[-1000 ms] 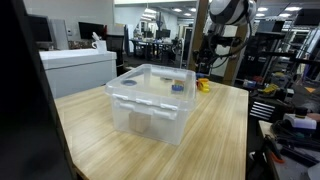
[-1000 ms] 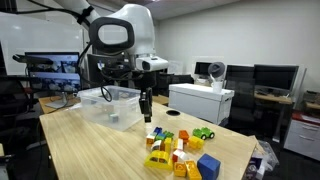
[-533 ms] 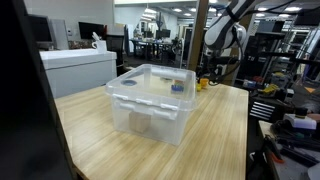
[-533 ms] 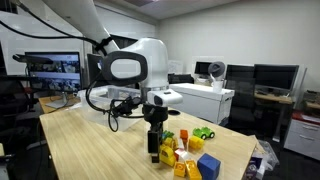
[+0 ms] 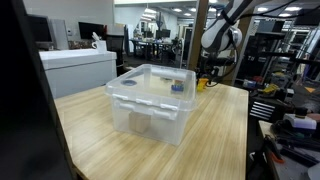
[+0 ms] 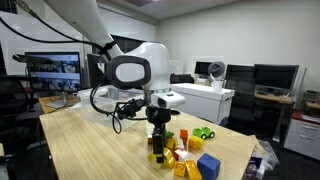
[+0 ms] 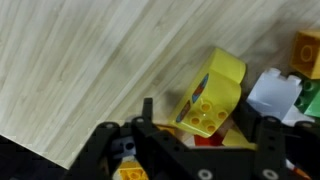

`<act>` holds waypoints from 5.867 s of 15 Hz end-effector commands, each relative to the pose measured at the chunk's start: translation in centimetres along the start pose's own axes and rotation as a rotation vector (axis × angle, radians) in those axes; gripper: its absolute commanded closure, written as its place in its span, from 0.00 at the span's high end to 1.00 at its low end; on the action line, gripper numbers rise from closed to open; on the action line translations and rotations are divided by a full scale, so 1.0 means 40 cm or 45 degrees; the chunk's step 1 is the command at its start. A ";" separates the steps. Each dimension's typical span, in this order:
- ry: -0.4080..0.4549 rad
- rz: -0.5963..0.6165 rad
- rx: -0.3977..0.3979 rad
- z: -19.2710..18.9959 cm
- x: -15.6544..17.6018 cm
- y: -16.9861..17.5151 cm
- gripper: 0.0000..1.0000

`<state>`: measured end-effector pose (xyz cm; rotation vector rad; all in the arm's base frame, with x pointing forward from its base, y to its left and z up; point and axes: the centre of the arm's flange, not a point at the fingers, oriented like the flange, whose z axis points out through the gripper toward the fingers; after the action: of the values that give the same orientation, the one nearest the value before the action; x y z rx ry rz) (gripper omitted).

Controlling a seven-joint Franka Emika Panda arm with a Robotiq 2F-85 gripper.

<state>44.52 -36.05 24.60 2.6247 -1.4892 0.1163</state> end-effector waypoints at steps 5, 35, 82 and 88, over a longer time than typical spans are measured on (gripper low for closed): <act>0.002 0.004 0.016 0.026 0.000 0.005 0.25; 0.234 -0.443 0.446 -0.505 -0.257 -0.231 1.00; 0.262 -0.497 0.490 -0.532 -0.195 -0.338 0.31; 0.024 -0.861 0.532 -0.499 -0.500 -0.478 0.42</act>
<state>52.83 -9.58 42.25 3.2007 -0.7052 0.5252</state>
